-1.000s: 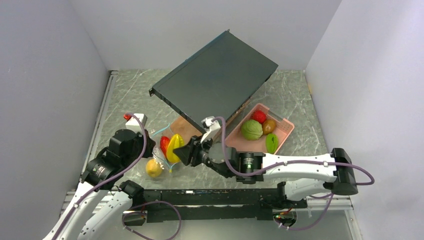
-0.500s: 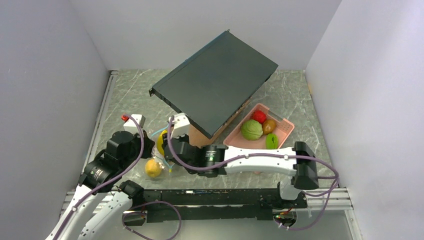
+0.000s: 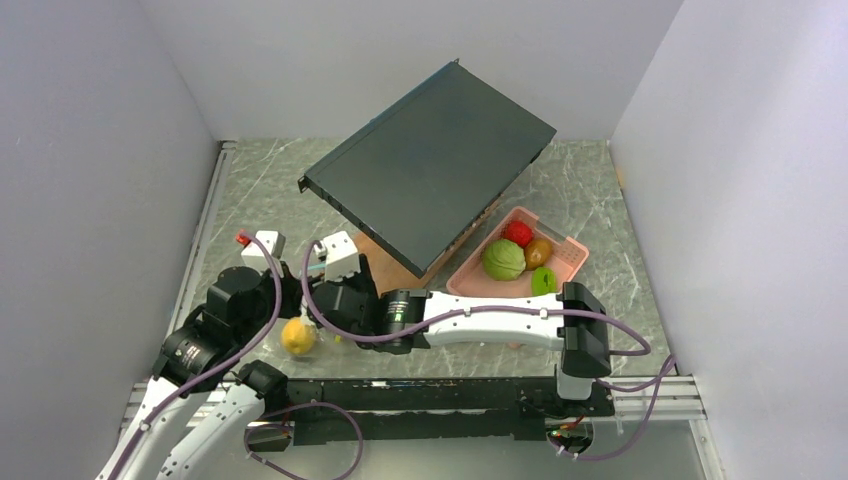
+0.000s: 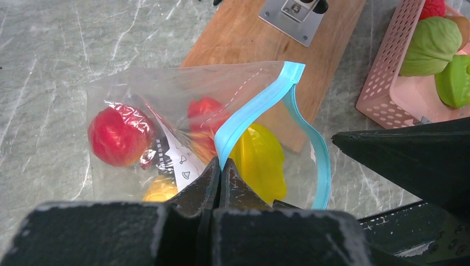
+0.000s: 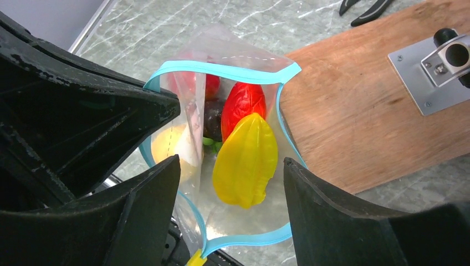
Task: Place the food in the zip-top bag and seal the zipper
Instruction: Place the fake fruit in the zipper food storage bag, then pick up the fake fruit from the bin.
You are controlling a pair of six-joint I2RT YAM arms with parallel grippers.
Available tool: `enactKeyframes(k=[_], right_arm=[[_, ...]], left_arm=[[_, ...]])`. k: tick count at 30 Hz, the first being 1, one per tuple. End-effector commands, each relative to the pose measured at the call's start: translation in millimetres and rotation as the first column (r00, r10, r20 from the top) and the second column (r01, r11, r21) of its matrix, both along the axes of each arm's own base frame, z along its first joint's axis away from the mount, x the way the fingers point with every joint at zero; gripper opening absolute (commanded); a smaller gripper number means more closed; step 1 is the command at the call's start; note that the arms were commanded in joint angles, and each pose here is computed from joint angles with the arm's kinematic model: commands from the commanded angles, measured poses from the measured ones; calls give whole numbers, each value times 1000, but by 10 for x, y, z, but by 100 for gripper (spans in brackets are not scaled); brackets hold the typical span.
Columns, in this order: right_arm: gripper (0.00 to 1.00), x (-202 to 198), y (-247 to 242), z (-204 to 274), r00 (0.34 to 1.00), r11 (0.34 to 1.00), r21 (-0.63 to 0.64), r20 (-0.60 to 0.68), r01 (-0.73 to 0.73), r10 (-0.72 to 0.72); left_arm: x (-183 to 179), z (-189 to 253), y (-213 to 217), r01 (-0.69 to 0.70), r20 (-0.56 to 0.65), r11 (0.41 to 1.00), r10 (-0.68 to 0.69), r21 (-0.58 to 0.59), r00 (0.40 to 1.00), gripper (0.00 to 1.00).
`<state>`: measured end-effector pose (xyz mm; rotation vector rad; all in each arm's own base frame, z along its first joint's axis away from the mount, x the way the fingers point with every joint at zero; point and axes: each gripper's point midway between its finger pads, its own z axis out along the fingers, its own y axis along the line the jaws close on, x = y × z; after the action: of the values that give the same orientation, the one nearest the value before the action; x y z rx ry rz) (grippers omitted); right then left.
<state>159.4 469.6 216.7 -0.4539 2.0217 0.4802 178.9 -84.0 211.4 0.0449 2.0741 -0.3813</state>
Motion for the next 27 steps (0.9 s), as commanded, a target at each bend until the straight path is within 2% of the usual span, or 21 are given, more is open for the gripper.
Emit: enactKeyframes(k=[1,5,8,13,17,22,24,27], right_arm=[[70,-43,-49,481,999,997,68,32,-43,41],[70,-205,-181,853,984,974,142,63,-177,169],[70,-355,-399,1175,951,927,226,147,-300,272],[75,-330,-997,1178,952,912,305,222,-273,210],[77,-264,-1496,1048,971,916,358,215,-182,109],[77,-164,-2048,666,990,921,390,133,-11,-45],[79,-59,-2337,513,980,910,393,85,132,-179],[82,71,-2813,270,923,854,385,13,351,-385]], left_arm=[[46,89,12,-21,43,1000,22,-19,999,0],[49,81,11,-23,39,1000,24,-19,999,0],[57,77,8,-23,36,1000,23,-16,999,0],[59,74,8,-23,35,1000,24,-15,999,0],[61,70,-2,-19,33,1000,19,-15,999,0],[70,50,-12,-15,23,1000,15,-8,1000,0],[70,49,-26,-7,21,1000,7,-9,1000,0],[73,47,-35,-2,21,1000,2,-8,1000,0]])
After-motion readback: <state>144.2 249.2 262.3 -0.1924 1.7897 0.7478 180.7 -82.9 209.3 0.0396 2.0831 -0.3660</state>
